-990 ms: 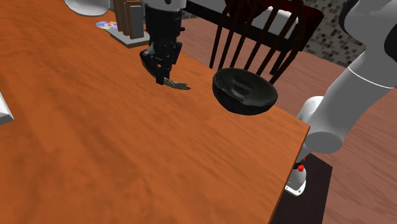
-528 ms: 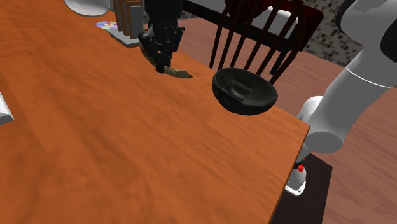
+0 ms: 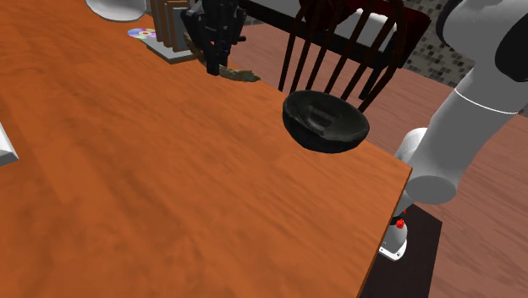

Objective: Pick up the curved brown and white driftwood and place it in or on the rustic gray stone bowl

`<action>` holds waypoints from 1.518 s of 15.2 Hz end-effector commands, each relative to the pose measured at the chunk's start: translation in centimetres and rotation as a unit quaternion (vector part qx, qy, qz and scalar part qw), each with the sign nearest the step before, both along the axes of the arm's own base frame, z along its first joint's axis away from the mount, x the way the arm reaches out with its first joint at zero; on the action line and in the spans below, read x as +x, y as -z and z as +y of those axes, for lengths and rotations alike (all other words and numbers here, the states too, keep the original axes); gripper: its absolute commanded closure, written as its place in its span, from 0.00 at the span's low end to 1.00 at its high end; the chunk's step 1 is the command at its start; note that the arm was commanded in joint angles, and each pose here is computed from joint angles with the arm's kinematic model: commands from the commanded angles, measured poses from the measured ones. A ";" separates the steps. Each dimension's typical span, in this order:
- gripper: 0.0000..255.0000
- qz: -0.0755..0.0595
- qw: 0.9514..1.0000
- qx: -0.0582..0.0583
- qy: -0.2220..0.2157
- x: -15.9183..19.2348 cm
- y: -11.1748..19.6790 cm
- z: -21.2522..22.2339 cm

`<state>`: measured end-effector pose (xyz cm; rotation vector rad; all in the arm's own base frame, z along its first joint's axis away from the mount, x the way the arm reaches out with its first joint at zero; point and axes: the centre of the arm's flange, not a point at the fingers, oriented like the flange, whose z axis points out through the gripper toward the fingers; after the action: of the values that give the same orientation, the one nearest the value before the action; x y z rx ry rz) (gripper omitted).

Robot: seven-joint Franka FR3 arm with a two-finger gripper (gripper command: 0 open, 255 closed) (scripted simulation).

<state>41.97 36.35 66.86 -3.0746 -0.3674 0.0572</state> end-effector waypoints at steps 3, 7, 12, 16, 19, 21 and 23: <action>1.00 0.000 1.000 0.000 0.000 0.1 -2.0 0.0; 1.00 0.000 1.000 0.000 0.000 0.1 -3.8 0.0; 1.00 0.000 1.000 0.000 0.000 -5.2 -3.7 -4.1; 1.00 0.000 1.000 0.000 0.000 -9.3 -3.6 -7.3; 1.00 0.000 1.000 0.000 0.000 -12.4 -3.5 -9.8; 1.00 0.000 1.000 0.000 0.000 -14.5 -3.4 -11.4; 1.00 0.000 1.000 0.000 0.000 -17.1 -3.3 -13.4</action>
<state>26.17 24.11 69.87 -3.0760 -0.3666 0.0583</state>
